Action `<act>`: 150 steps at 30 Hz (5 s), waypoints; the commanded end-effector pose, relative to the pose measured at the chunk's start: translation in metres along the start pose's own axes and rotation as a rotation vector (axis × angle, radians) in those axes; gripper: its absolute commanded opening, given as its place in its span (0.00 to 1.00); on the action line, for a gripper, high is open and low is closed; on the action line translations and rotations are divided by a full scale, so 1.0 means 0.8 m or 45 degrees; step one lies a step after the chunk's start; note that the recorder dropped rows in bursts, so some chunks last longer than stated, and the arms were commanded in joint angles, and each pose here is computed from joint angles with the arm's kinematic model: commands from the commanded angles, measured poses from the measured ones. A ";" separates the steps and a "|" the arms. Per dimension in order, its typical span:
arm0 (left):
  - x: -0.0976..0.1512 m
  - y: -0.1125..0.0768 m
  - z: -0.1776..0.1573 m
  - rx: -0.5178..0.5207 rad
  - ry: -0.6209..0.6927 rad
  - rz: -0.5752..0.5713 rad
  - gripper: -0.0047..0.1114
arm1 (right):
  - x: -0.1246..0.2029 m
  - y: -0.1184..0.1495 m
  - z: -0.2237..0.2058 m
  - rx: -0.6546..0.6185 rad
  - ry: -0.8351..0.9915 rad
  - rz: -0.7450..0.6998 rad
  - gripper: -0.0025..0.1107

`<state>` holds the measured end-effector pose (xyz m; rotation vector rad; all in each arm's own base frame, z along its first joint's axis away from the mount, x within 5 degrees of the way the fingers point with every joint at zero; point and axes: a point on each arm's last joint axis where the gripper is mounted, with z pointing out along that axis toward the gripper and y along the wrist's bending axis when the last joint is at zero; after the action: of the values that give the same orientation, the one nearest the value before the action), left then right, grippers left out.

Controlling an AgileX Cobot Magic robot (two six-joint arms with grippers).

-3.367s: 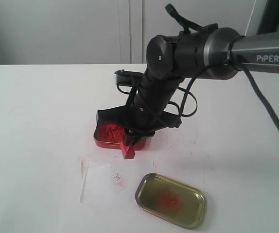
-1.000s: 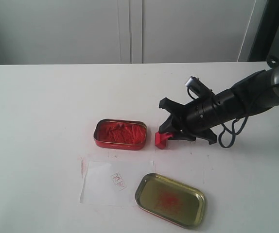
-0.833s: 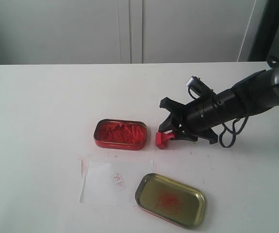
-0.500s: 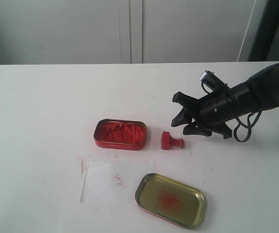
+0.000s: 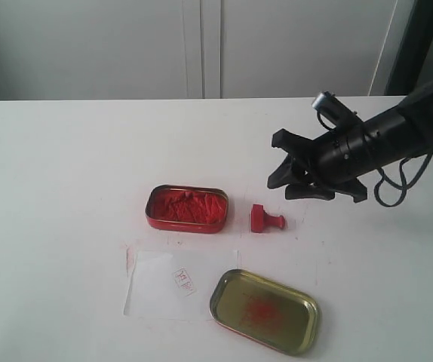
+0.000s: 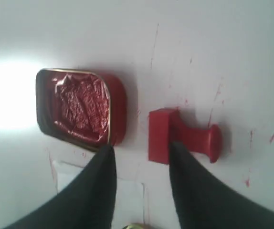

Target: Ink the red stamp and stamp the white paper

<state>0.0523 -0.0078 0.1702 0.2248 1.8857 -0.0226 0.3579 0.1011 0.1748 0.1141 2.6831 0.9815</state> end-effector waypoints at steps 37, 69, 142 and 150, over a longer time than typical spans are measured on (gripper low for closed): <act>0.000 0.000 0.000 -0.003 -0.007 -0.001 0.04 | 0.059 0.052 -0.189 0.624 -0.020 -0.365 0.02; 0.000 0.000 0.000 -0.003 -0.007 -0.001 0.04 | 0.184 0.081 -0.316 0.685 -0.544 -0.503 0.02; 0.000 0.000 0.000 -0.003 -0.007 -0.001 0.04 | 0.340 0.018 -0.322 0.567 -1.352 -0.797 0.02; 0.000 0.000 0.000 -0.003 -0.007 -0.001 0.04 | 0.349 0.018 -0.326 0.551 -1.405 -0.810 0.02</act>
<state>0.0523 -0.0078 0.1702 0.2248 1.8857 -0.0226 0.0174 -0.0017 0.3092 -0.0893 1.6682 0.0536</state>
